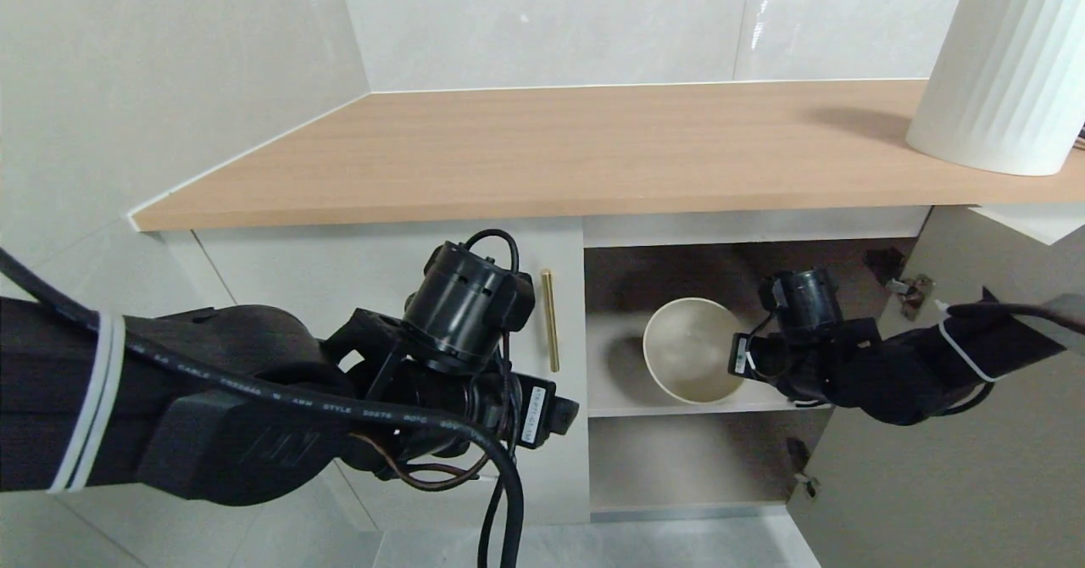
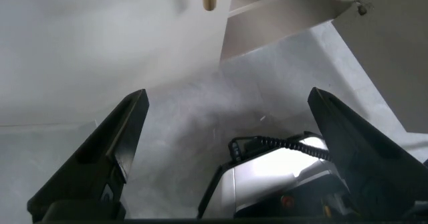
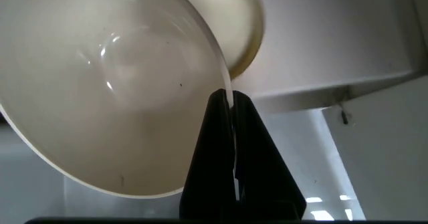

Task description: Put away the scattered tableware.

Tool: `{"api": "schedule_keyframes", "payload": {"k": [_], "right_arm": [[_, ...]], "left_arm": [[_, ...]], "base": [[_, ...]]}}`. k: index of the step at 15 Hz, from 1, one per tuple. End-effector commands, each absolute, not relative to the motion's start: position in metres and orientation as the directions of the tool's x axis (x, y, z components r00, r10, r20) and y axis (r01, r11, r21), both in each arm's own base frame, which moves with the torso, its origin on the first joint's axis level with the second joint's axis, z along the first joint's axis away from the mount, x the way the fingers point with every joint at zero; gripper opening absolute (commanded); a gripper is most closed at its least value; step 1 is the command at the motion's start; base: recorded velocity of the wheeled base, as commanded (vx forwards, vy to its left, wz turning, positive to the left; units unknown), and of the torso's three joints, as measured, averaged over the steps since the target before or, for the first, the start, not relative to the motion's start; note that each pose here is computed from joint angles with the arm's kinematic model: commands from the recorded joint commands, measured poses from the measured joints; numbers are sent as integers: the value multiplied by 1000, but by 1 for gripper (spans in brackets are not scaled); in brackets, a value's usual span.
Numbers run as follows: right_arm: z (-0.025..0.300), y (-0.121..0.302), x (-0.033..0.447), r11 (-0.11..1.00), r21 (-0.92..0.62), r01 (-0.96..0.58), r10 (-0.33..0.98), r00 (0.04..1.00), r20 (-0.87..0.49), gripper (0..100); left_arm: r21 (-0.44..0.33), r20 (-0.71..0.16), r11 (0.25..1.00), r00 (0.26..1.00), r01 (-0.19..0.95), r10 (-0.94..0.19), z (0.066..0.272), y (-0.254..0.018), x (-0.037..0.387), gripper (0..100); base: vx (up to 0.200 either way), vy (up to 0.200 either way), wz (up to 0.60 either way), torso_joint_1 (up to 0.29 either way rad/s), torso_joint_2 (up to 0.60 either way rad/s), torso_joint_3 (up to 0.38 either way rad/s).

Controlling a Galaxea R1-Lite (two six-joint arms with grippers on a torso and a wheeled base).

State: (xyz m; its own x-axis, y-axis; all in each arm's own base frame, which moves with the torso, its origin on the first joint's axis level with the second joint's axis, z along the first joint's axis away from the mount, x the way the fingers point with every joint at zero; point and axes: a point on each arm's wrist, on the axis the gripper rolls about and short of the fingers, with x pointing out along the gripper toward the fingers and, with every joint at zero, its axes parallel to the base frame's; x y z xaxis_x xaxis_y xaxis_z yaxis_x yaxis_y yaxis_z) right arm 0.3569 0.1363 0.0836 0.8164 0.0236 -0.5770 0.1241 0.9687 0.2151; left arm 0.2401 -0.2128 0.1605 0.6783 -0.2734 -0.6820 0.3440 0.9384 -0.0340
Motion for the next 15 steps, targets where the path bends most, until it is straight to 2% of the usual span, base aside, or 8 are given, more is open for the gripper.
{"api": "schedule_keyframes", "payload": {"k": [1,4,15], "right_arm": [[65,131,375,961,216,173,-9,801,-599,0],[57,123,392,948,222,227,-46,790,-611,0],[54,127,406,945,228,235,-47,786,-616,0]], "left_arm": [[-31,-689,939,673,344,-269,157,-214,241,100],[-29,-692,939,671,343,-267,156,-215,242,100],[-24,-702,937,662,348,-264,151,-218,242,100]], "base": [[0,0,0,0,0,0],[0,0,0,0,0,0],[0,0,0,0,0,0]]}}
